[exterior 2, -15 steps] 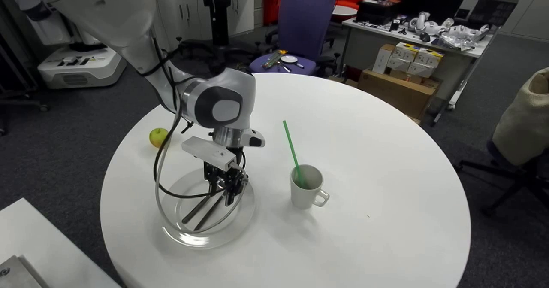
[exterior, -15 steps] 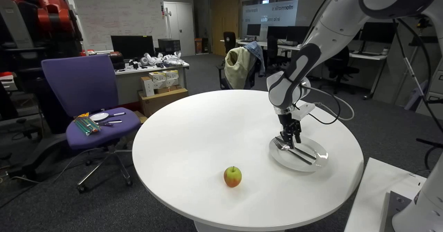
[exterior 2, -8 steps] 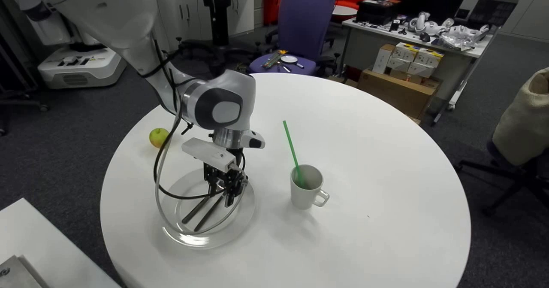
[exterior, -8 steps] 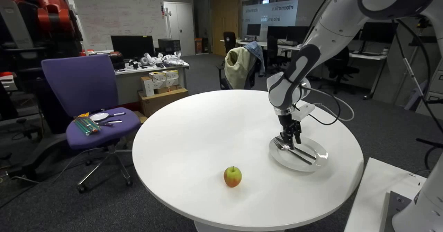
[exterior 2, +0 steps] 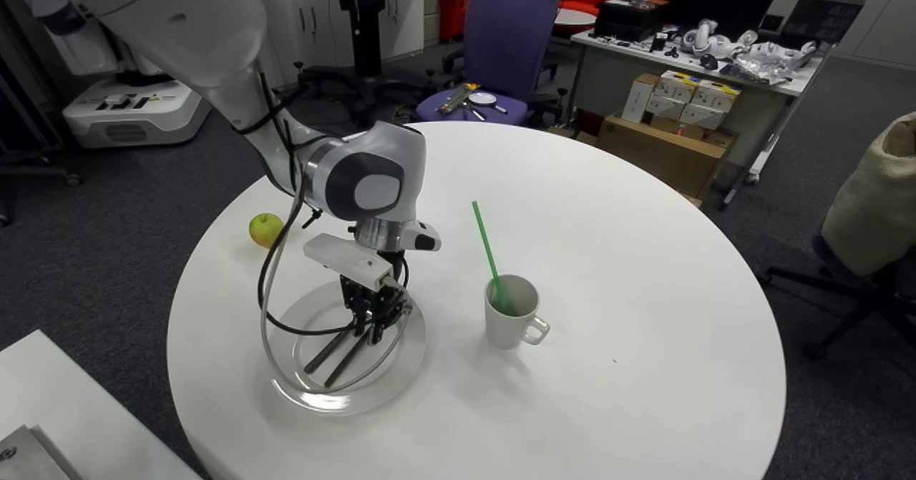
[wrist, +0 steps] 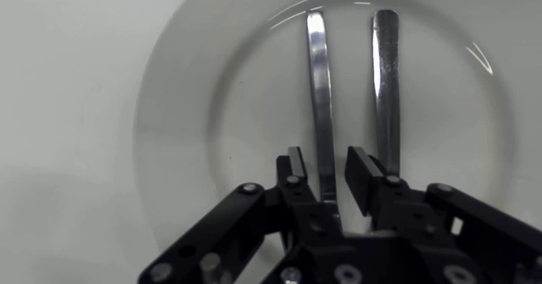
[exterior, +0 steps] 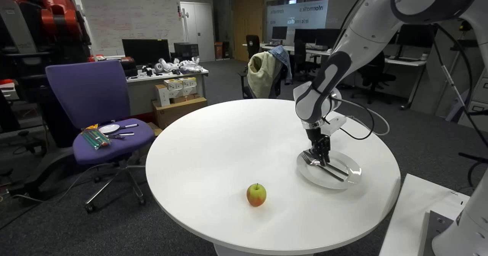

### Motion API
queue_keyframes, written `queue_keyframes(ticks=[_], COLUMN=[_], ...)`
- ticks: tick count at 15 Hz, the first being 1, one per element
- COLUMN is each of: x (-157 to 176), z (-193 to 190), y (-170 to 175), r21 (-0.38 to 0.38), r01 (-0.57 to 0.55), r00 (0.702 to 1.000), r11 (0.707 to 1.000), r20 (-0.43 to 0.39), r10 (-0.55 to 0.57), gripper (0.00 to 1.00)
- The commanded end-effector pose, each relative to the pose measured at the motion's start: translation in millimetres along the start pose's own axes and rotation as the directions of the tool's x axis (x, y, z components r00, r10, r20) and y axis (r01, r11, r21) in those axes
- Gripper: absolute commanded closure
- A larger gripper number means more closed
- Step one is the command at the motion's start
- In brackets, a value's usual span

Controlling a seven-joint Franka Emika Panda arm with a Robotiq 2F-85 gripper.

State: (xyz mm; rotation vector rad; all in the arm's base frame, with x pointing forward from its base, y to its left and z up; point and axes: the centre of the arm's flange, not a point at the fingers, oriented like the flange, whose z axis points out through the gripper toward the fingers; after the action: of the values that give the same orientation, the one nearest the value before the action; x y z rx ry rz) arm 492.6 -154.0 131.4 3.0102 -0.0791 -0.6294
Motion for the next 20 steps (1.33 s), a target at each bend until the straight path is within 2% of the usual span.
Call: queue_keyframes(ticks=[1, 12, 20], x=[2, -14, -32], z=[1, -12, -36], y=[0, 5, 36], r21=[0.012, 0.014, 0.026], r01=[-0.019, -0.023, -0.081], r00=[1.0, 0.999, 0.993], r11=[1.0, 1.0, 0.996], r20=[-0.02, -0.044, -0.086], r10=[0.019, 0.023, 0.083], gripper=[0.98, 0.97, 0.97])
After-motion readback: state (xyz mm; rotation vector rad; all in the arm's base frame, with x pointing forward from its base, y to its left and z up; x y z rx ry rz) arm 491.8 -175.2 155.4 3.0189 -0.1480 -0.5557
